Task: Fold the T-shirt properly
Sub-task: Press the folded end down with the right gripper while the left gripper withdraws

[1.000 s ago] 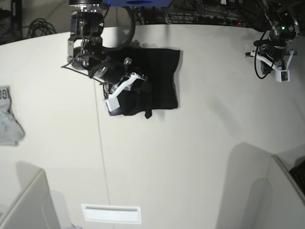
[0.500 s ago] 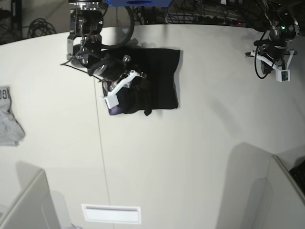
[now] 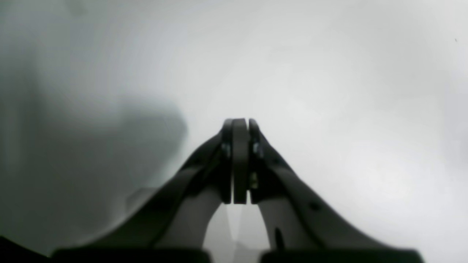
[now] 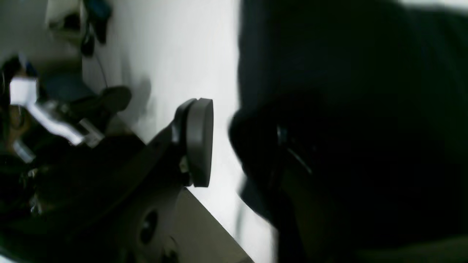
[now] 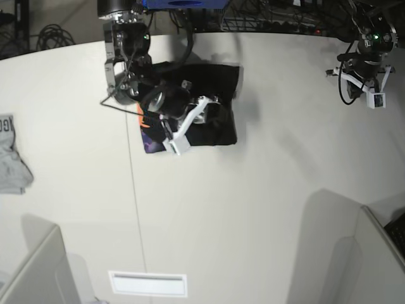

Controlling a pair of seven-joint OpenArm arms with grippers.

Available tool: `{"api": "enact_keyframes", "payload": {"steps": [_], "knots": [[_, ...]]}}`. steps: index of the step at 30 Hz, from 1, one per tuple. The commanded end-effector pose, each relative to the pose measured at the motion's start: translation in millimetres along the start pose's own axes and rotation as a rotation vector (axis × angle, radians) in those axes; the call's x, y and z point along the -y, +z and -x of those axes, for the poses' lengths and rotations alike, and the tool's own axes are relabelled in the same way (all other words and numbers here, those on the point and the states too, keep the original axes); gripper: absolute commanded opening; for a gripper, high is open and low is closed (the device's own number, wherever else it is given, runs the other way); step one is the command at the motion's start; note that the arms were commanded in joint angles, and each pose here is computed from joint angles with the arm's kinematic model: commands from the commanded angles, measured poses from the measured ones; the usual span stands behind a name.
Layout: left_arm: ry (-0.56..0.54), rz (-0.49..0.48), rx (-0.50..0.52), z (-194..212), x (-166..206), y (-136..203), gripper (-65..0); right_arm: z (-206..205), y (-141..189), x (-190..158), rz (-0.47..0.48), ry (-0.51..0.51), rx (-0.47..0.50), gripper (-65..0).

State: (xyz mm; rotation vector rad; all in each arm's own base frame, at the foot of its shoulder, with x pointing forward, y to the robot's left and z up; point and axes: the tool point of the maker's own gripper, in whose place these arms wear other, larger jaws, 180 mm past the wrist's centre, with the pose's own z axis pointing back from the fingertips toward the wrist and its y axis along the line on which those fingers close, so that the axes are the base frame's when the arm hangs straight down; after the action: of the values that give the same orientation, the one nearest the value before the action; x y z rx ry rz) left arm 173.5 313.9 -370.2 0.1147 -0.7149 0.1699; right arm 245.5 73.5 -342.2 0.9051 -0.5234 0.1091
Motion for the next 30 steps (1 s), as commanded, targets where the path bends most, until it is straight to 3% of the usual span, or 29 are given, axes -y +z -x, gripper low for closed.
{"api": "enact_keyframes", "payload": {"steps": [1, 4, 7, 11, 13, 17, 19, 22, 25, 30], "knots": [[-0.021, -0.006, 0.039, -13, -4, 4, -65.0, -15, -3, -17, -0.049, 0.060, 0.018, -44.0], [-0.039, -0.006, 0.041, -16, -6, 4, -65.0, -16, -9, -38, -0.084, 0.211, -0.071, -44.1], [-0.041, -0.007, 0.038, -15, -7, 4, -65.0, -26, 4, -44, -0.082, 0.274, -0.036, -44.1], [-0.055, 0.014, 0.036, -14, -2, 4, -65.0, -37, 40, -13, 0.008, 0.204, 0.099, -44.6], [-0.118, 0.071, 0.034, -12, 9, 4, -65.0, -36, 58, 12, 0.075, 0.156, 0.137, -49.1], [-0.237, 0.183, 0.018, -3, 29, 7, -65.0, -22, 62, 21, 0.099, 0.141, 0.083, -60.0], [-0.217, 0.190, 0.011, 1, 35, 7, -65.0, -19, 63, 24, 0.107, 0.133, 0.072, -64.8], [-0.186, 0.210, -0.034, 12, 43, 8, -65.0, -14, 70, 35, 0.137, 0.102, 0.079, -65.0], [-0.108, 0.307, -0.024, 12, 62, 13, -65.0, -9, 76, 45, 0.164, 0.072, 0.081, -65.0], [0.033, 0.496, 0.084, -11, 92, 28, -65.0, -3, 83, 54, 0.189, 0.075, 0.069, -65.0]]}}
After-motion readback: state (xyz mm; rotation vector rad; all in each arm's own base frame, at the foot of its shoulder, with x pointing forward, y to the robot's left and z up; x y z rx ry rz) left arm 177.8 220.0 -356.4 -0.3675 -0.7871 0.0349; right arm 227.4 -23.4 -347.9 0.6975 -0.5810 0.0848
